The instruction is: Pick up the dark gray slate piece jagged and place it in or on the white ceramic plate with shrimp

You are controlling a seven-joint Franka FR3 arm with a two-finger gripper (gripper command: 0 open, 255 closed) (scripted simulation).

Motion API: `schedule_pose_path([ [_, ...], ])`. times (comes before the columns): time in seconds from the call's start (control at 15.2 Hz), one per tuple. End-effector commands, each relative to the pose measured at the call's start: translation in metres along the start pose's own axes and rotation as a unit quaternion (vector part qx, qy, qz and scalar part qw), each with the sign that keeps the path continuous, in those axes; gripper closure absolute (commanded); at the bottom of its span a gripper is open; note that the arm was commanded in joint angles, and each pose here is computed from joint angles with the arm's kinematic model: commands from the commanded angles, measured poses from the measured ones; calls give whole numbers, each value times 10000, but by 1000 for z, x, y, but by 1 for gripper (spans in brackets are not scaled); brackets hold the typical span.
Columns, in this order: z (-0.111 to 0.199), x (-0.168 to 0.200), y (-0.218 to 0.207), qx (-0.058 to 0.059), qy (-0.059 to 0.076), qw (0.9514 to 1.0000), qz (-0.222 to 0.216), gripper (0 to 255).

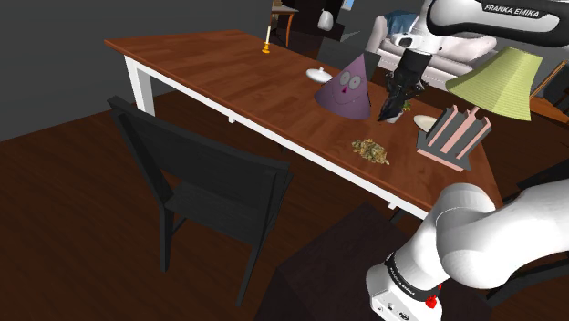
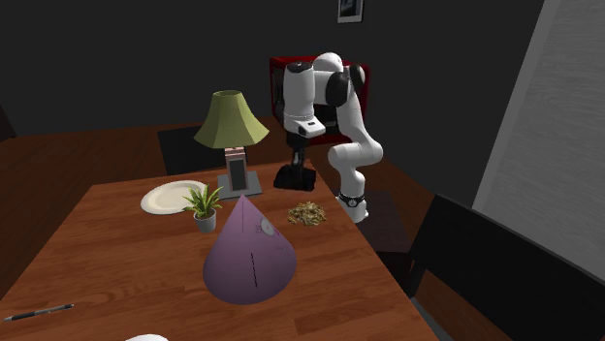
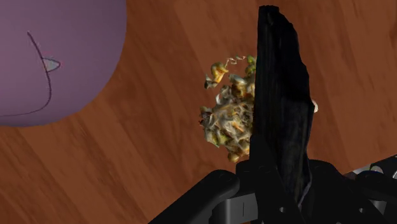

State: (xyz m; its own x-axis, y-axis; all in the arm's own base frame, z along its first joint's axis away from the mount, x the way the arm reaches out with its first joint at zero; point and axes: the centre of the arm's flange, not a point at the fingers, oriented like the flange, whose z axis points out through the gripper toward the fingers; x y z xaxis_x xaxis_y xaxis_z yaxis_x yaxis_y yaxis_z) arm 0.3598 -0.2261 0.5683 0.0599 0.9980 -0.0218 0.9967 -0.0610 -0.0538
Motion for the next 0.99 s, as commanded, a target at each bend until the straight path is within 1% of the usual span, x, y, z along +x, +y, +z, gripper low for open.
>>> schedule_pose_path([
  [0.0,-4,24,-16,0,-12,10000,8,255],
  [0.07,-5,39,-26,0,-12,10000,8,255],
  [0.92,63,41,-22,0,-12,10000,8,255],
])
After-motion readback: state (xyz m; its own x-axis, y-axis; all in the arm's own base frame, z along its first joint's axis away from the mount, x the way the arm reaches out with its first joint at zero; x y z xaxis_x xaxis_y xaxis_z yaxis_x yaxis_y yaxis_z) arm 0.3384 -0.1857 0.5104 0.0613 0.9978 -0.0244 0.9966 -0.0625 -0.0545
